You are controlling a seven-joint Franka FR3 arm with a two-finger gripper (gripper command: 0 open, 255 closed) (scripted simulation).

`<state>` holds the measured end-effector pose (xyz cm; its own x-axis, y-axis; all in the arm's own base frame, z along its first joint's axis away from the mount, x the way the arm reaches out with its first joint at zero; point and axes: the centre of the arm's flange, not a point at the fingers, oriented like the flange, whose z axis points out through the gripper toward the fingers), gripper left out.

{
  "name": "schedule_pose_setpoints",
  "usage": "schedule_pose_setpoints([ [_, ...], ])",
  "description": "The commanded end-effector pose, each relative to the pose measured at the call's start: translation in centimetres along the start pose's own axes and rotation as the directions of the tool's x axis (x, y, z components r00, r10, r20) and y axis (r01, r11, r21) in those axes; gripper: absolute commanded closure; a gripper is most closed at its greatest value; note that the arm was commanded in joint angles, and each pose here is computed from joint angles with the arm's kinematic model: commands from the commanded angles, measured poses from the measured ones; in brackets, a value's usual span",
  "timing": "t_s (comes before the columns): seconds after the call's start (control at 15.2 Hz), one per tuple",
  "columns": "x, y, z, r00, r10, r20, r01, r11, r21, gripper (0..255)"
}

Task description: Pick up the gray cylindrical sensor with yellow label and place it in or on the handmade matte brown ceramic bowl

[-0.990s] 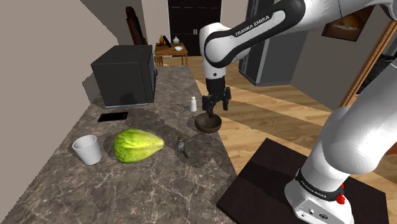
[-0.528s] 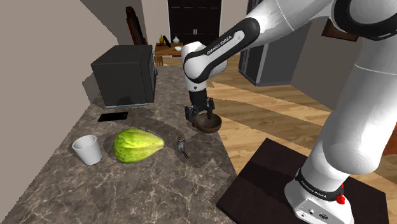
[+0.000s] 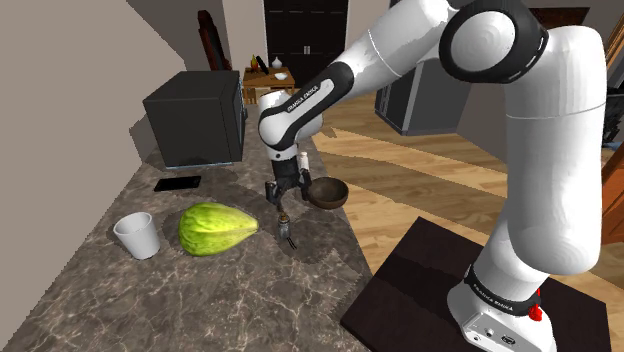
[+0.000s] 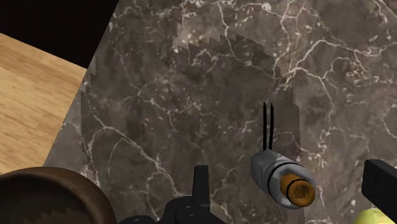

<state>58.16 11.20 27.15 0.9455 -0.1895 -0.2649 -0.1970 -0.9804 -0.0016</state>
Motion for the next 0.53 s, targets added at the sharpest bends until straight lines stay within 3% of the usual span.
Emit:
schedule_pose_setpoints([
  [0.0, 2.0, -1.5, 1.3, 1.000, 0.012, 0.005, -0.012, 1.000, 0.004, 0],
  [0.46, 3.4, -2.3, 4.8, 1.000, 0.019, 0.009, -0.020, 1.000, 0.007, 0],
])
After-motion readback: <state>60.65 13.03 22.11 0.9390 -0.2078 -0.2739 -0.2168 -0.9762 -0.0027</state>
